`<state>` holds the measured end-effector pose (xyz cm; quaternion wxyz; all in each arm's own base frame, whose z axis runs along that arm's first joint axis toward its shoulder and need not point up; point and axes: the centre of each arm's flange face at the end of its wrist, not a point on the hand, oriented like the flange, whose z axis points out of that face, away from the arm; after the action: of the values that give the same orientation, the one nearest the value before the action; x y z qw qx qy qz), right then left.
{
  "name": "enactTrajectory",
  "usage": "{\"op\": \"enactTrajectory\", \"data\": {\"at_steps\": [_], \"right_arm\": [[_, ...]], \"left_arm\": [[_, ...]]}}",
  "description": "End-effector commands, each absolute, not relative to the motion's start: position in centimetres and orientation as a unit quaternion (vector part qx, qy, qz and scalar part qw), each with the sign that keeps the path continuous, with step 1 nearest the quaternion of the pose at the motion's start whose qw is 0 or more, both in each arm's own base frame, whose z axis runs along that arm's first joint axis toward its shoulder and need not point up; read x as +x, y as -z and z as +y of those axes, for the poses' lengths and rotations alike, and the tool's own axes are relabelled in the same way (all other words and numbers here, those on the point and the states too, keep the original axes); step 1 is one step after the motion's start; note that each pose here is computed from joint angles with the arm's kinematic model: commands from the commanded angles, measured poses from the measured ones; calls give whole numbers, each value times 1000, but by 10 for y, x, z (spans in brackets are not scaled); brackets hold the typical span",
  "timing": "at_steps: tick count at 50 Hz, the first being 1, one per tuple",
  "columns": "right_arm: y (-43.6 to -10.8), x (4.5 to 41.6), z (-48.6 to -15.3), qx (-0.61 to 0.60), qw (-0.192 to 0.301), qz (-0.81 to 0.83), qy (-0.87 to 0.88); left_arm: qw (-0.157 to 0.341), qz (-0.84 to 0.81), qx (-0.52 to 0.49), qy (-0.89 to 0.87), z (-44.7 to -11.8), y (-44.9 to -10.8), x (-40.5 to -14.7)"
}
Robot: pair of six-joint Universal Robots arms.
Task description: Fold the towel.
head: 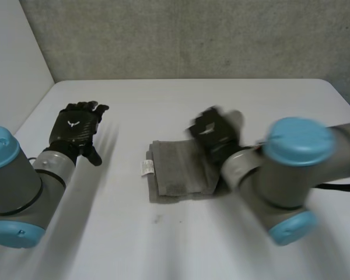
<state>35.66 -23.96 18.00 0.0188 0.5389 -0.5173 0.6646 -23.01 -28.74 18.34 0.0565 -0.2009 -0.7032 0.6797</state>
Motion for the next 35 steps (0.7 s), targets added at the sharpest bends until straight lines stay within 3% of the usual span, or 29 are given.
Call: {"op": "enactTrajectory", "data": {"at_steps": [1,5,8,10,15,21,27,35], "right_arm": [[-128,409,-172,689,-62,-463,-555],[-137,412,-173,683,-69,-460,-563],[-164,415,-179,621,-96,-480,-612],[-198,397,-205,513,-124,-536,-659],[-216,362,-238,386,-140,-618,-670],[-204,328,-268,325,-129,-707,-614],[-169,330,-277,321,-134,-762,-546],[-145,337,-286,334,-125,-779,-516]], "left_arm": [[57,-689,-193,-696,-288,-202,-230],[69,-689,-182,-698,-287,-211,-230],[87,-696,-166,-693,-289,-219,-231],[106,-705,-148,-685,-293,-226,-233],[137,-723,-146,-661,-295,-222,-249],[183,-734,-193,-625,-279,-208,-300],[195,-753,-234,-583,-262,-176,-345],[135,-803,-234,-532,-264,-122,-354]]}}
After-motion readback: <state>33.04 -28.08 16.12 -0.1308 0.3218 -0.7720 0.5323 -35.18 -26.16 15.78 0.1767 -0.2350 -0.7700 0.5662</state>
